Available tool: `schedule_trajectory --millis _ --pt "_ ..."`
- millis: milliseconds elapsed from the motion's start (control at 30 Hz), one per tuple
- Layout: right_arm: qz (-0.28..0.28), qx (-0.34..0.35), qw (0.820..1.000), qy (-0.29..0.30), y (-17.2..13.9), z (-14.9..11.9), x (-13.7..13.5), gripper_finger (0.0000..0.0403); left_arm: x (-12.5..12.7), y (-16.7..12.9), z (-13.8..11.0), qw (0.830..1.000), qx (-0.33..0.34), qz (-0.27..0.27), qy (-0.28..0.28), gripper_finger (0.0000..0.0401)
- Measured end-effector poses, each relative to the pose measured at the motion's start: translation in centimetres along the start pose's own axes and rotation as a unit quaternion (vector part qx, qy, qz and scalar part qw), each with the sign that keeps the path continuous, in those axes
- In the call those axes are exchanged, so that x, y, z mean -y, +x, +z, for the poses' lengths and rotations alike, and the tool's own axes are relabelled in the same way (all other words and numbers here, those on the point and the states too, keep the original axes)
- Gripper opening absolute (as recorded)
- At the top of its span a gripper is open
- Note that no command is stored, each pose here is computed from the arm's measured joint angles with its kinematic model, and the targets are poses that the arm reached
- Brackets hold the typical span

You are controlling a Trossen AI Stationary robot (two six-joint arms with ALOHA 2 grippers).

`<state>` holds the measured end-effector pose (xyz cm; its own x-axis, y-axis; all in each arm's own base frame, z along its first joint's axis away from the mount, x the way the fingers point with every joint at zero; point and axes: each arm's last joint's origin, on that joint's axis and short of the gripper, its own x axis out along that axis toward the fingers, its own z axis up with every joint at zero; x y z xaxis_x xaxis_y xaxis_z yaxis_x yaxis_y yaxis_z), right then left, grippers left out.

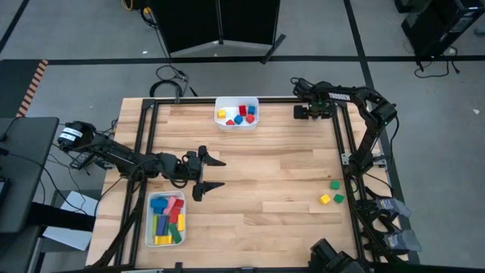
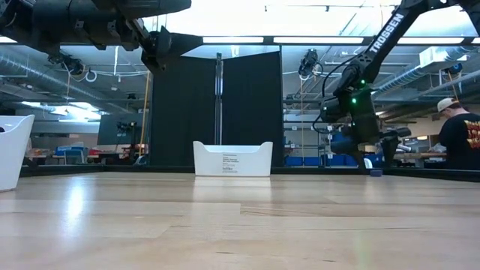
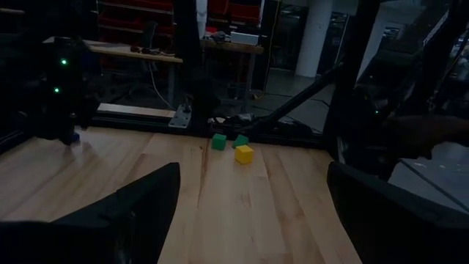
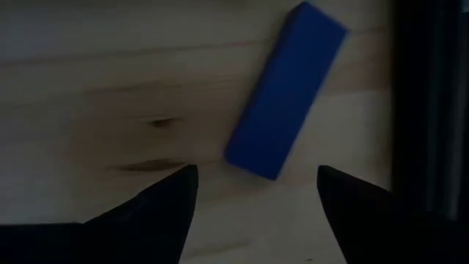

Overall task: Sort blocks by size
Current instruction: Put the violet rectangular block into the bottom white bin

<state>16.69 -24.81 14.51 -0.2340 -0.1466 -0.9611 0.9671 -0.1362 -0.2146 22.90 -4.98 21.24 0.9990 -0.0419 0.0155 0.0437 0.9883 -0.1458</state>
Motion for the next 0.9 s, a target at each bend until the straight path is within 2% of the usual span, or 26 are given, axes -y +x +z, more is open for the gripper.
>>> schedule_trajectory --millis 200,367,900 --pt "-0.015 0.012 0.998 0.054 0.21 0.45 0.47 0.0295 0.0 0.0 -0.01 1.0 0.0 0.0 0.003 0.0353" --pt "-0.018 0.017 0.995 0.094 0.54 0.55 0.72 0.0277 0.0 0.0 -0.02 1.0 -0.001 0.0 0.005 0.0353" --pt "-0.017 0.043 0.991 0.129 0.8 0.59 0.51 0.0161 0.06 0.0 -0.06 1.0 -0.004 -0.011 0.016 0.0353"
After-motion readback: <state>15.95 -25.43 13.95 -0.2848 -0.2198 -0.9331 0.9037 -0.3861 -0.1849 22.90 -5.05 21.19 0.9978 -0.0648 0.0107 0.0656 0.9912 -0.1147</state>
